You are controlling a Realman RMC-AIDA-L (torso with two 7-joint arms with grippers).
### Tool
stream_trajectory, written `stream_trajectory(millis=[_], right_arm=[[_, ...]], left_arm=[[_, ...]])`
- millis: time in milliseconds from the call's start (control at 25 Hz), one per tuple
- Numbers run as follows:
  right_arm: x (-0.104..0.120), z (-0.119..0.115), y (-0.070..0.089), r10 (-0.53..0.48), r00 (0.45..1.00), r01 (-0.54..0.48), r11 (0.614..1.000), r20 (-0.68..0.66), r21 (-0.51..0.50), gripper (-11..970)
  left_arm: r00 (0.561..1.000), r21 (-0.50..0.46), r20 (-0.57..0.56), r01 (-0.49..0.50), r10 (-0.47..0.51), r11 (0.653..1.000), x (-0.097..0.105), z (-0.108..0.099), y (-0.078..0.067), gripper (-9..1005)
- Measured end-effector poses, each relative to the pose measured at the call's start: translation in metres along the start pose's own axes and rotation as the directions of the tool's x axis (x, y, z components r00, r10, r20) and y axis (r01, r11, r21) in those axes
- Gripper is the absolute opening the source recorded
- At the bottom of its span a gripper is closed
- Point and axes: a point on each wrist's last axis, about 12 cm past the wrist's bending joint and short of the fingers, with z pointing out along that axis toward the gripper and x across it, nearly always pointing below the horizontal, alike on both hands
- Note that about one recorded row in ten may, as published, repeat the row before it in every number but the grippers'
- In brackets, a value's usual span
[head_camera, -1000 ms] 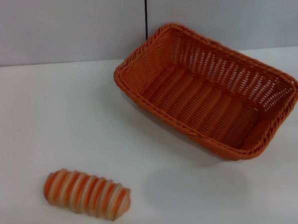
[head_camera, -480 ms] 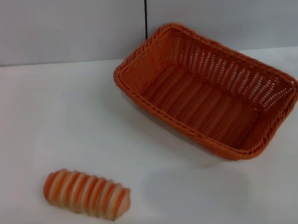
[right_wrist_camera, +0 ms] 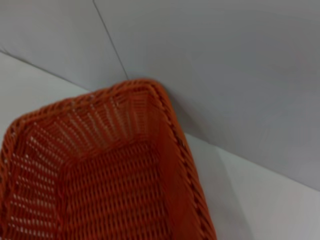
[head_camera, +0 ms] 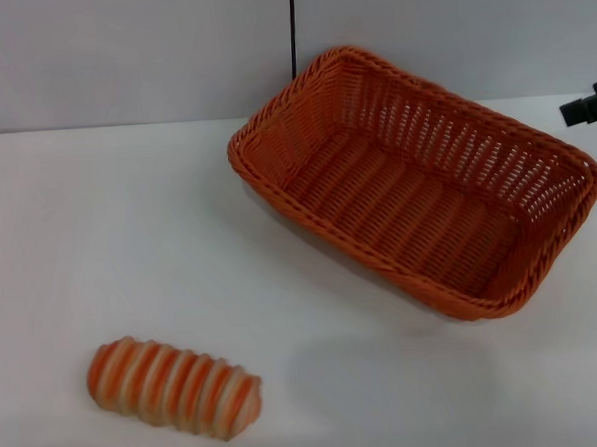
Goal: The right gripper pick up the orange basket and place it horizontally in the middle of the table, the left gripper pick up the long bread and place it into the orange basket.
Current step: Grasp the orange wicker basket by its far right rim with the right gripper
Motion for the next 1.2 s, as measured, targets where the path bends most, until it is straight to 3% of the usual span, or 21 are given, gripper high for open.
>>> stream_trajectory(millis=[640, 1040, 1160, 1200], right_arm=[[0.023, 0.054, 0.006, 0.002, 0.995, -0.007, 0.999, -0.095, -0.05, 647], [0.025, 0.06, 0.01, -0.034, 0.994, 0.029, 0.998, -0.101, -0.056, 618], [0.025, 0.06, 0.01, -0.035, 0.994, 0.029, 0.998, -0.102, -0.058, 385], [0.025, 0.06, 0.01, -0.035, 0.994, 0.029, 0.998, -0.102, -0.06, 352]], left_arm=[[1.0, -0.003, -0.005, -0.002, 0.002, 1.0, -0.001, -0.002, 0.0, 631], [1.0, -0.004, -0.006, -0.002, 0.002, 1.0, -0.001, -0.002, 0.0, 631], [1.0, -0.004, -0.006, -0.002, 0.002, 1.0, -0.001, -0.002, 0.0, 631], [1.0, -0.004, -0.007, -0.002, 0.002, 1.0, -0.001, -0.002, 0.0, 631]])
